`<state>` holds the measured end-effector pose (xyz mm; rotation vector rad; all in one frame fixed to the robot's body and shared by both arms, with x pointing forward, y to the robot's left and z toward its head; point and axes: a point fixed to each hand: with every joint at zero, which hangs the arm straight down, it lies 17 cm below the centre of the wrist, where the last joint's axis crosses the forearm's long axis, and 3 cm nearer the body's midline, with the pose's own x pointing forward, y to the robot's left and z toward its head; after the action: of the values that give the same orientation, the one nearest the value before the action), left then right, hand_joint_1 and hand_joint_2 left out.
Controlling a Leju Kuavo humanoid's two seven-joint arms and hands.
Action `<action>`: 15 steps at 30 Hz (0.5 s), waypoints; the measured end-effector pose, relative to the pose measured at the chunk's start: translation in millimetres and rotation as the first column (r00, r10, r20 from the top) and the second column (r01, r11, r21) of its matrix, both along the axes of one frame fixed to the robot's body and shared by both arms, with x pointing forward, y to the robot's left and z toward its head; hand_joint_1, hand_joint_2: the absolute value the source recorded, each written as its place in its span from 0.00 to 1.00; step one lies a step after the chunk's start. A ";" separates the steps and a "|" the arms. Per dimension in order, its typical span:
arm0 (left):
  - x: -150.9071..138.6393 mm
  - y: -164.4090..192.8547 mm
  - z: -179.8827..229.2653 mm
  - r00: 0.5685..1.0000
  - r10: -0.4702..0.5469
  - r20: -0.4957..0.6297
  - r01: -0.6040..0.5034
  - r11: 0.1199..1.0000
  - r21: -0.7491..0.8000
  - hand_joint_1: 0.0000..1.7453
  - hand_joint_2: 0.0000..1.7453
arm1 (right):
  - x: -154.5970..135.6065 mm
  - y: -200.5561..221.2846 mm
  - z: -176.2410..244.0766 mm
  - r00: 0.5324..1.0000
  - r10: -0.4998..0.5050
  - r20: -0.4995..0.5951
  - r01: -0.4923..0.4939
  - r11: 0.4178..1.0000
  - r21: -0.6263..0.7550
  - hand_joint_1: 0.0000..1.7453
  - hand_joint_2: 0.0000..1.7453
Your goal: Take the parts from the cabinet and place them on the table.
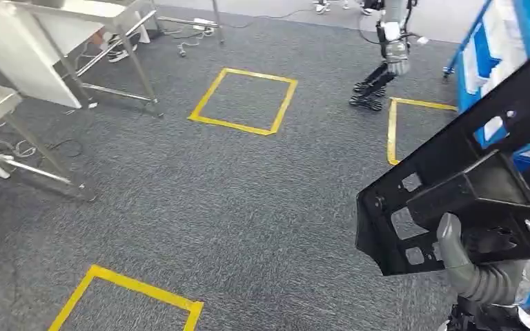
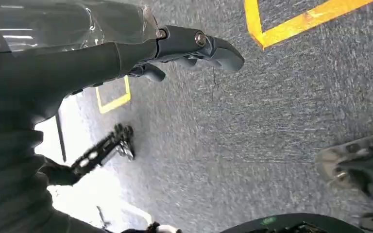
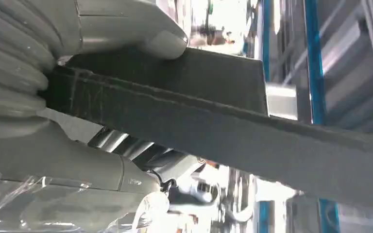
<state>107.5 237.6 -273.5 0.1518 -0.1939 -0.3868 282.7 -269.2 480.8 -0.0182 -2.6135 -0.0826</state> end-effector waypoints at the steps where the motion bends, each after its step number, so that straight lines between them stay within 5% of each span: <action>1: -0.2 0.0 0.0 1.000 0.000 0.000 0.000 1.000 0.000 0.00 1.00 | 0.1 0.1 -0.3 1.000 0.001 -0.001 -0.001 1.000 0.000 1.00 1.00; 15: -0.1 -2.9 0.2 1.000 -0.012 -0.008 0.012 1.000 -0.002 0.00 1.00 | -1.3 -5.5 -1.1 1.000 -0.018 -0.005 0.018 1.000 0.006 1.00 1.00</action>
<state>107.4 234.7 -273.2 0.1473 -0.1878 -0.3995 281.4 -274.8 479.8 -0.0405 -2.6082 -0.0962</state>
